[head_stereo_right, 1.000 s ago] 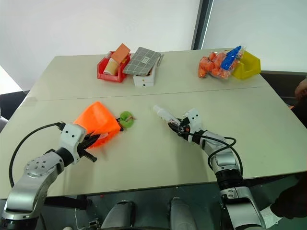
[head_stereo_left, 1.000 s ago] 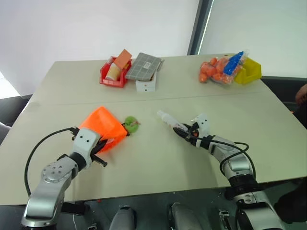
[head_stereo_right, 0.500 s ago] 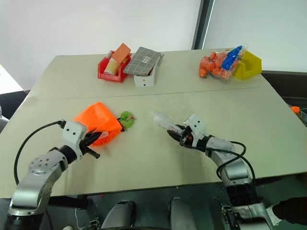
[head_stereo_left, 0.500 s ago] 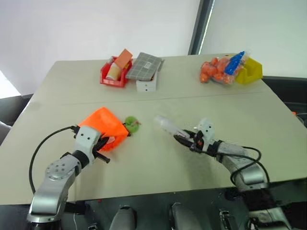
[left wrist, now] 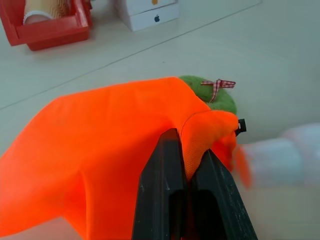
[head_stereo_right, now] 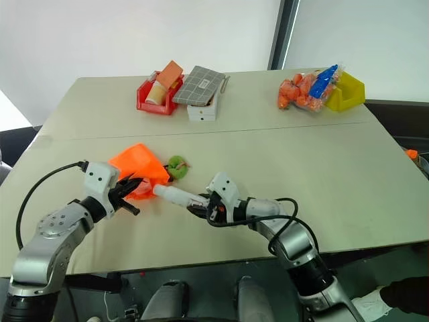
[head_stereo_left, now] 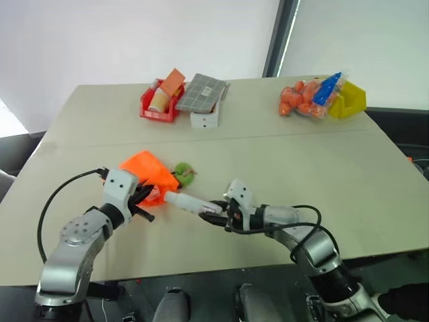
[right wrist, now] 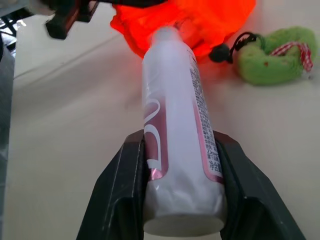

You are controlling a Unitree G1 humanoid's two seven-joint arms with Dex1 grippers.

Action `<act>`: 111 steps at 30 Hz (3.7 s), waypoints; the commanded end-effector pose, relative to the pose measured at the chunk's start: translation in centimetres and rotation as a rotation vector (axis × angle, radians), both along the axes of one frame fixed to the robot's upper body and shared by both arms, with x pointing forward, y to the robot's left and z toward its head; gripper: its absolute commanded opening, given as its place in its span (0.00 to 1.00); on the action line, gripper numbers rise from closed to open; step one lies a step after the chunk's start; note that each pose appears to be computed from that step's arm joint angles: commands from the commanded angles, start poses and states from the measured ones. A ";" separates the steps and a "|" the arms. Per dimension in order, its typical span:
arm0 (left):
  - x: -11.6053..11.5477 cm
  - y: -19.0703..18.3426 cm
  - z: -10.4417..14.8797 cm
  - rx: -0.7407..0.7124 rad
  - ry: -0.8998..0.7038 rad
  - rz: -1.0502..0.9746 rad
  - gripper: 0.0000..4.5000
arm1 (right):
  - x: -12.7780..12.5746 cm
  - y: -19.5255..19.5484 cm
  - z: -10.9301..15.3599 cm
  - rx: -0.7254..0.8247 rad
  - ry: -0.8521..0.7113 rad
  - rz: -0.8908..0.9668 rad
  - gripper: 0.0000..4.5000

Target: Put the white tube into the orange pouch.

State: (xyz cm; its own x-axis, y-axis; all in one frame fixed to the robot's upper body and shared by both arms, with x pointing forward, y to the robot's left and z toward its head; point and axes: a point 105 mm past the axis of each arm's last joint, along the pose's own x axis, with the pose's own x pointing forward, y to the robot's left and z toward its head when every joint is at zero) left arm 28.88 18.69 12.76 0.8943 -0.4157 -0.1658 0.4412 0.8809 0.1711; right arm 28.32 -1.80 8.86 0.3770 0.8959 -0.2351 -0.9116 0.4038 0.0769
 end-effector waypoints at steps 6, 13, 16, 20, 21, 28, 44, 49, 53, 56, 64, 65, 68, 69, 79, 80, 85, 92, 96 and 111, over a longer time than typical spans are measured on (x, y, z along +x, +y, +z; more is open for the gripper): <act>-1.4 -2.2 1.5 -0.010 -0.027 -0.113 0.00 | 1.4 2.8 1.7 0.053 -0.054 -0.019 0.29; -2.3 -3.7 1.6 -0.037 0.003 -0.200 0.00 | 2.6 4.9 2.9 0.078 -0.064 -0.060 0.29; -2.6 -4.3 1.8 -0.050 0.013 -0.242 0.00 | 2.9 5.8 3.3 0.069 -0.072 -0.062 0.29; -2.9 -5.3 2.2 -0.096 0.015 -0.291 0.00 | 3.6 7.1 3.3 0.021 -0.094 -0.080 0.29; -3.0 -5.5 2.2 -0.104 0.018 -0.305 0.00 | 3.8 7.4 3.2 0.007 -0.098 -0.087 0.29; -4.1 -6.4 2.0 -0.142 0.054 -0.368 0.00 | 4.2 9.1 2.7 -0.052 -0.095 -0.101 0.29; -4.7 -1.4 -1.0 -0.098 0.146 -0.248 0.00 | 0.4 3.7 4.8 0.021 -0.044 0.100 0.99; -4.7 1.1 -1.9 -0.064 0.178 -0.205 0.00 | -1.3 1.8 4.8 0.031 -0.021 0.158 0.99; -5.5 3.5 -3.0 -0.018 0.243 -0.189 0.00 | -0.3 1.2 4.5 0.032 -0.017 0.098 0.99; -6.2 5.7 -4.0 0.068 0.290 -0.178 0.00 | 1.8 1.0 4.4 0.037 -0.005 -0.005 0.99; -5.8 8.1 -4.5 0.136 0.279 -0.124 0.00 | 5.6 2.6 3.6 0.038 0.031 -0.176 0.99; -5.6 7.7 -4.3 0.119 0.267 -0.132 0.00 | 6.0 2.9 3.4 0.034 0.035 -0.193 0.99; -5.7 5.7 -3.5 -0.021 0.257 -0.186 0.12 | 6.5 4.0 2.8 0.023 0.053 -0.211 1.00; -5.5 5.5 -3.0 -0.058 0.240 -0.182 0.19 | 6.5 4.3 2.6 0.022 0.056 -0.212 1.00; -5.5 5.8 -0.7 -0.191 0.219 -0.157 0.65 | 7.2 5.0 0.5 -0.035 0.098 -0.255 0.71; -5.4 5.8 -0.6 -0.190 0.218 -0.156 0.65 | 7.1 4.9 0.4 -0.032 0.102 -0.254 0.58; -4.6 5.8 0.0 -0.203 0.174 -0.134 0.65 | 6.9 3.9 0.6 -0.016 0.089 -0.252 0.01; -2.5 5.4 1.7 -0.246 0.080 -0.108 0.65 | 7.7 0.5 2.2 0.075 0.077 -0.353 0.01; -1.2 4.0 2.4 -0.284 0.049 -0.153 0.65 | 8.1 -3.3 4.7 0.179 0.040 -0.429 0.01; 3.8 -4.3 2.2 -0.277 0.148 -0.540 0.99 | 6.3 -5.7 8.1 0.261 -0.041 -0.416 0.00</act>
